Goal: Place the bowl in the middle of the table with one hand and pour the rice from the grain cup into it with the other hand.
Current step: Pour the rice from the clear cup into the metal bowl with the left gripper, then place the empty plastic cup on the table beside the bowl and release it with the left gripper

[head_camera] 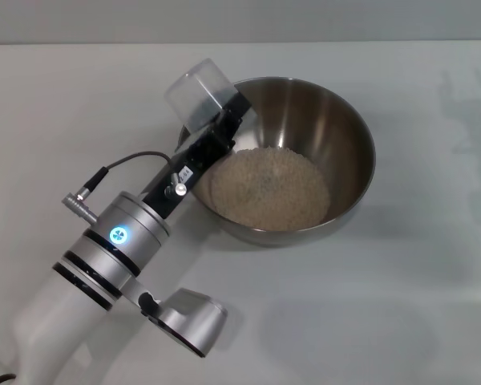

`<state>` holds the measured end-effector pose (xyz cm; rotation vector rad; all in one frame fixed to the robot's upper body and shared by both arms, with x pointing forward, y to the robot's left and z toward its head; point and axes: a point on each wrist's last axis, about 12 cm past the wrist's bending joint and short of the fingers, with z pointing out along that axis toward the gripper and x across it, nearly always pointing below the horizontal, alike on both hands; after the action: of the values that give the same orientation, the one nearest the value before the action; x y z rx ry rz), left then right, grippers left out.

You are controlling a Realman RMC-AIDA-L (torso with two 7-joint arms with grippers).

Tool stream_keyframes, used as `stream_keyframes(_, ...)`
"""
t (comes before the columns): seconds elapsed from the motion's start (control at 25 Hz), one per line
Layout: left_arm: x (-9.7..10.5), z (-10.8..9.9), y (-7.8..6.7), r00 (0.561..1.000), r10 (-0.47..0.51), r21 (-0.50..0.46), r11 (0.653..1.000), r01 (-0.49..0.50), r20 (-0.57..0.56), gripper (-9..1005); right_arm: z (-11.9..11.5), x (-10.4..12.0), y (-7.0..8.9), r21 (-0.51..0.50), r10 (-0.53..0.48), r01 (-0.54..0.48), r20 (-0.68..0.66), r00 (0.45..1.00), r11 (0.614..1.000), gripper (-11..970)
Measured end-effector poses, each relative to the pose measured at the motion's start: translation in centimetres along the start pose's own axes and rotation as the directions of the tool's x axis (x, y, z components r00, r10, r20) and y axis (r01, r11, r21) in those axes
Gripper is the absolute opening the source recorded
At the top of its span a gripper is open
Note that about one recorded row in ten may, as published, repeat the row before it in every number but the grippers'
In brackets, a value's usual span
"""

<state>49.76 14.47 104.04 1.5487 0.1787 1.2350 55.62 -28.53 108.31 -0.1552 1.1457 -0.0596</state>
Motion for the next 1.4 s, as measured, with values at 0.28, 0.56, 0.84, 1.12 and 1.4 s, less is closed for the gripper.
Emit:
stream_keyframes(0.28,-0.2,-0.2,0.2,1.000,-0.029,0.001,1.000,0.029,-0.007,45,0.0,0.0,0.0,0.001,0.002,-0.002,0.000,1.000,1.000,506)
stream_keyframes(0.56,-0.3,-0.6,-0.1,0.999,-0.034,0.015,0.999,0.034,-0.003,52,0.0,0.0,0.0,0.001,0.006,-0.006,0.002,1.000,1.000,506)
stream_keyframes(0.84,0.0,-0.6,0.0,0.997,-0.073,0.012,0.997,0.073,-0.029,59,0.0,-0.1,0.0,0.004,0.007,-0.007,0.014,1.000,1.000,506)
stream_keyframes(1.12,0.0,-0.6,1.1,0.937,-0.338,-0.032,0.941,0.337,-0.090,66,-0.1,-0.1,-0.1,0.011,0.009,-0.009,0.012,1.000,1.000,506)
stream_keyframes(1.4,1.7,-0.4,1.9,0.623,-0.759,-0.176,0.650,0.739,-0.189,73,-0.2,-0.1,-0.2,0.018,0.010,-0.010,0.012,1.000,1.000,506)
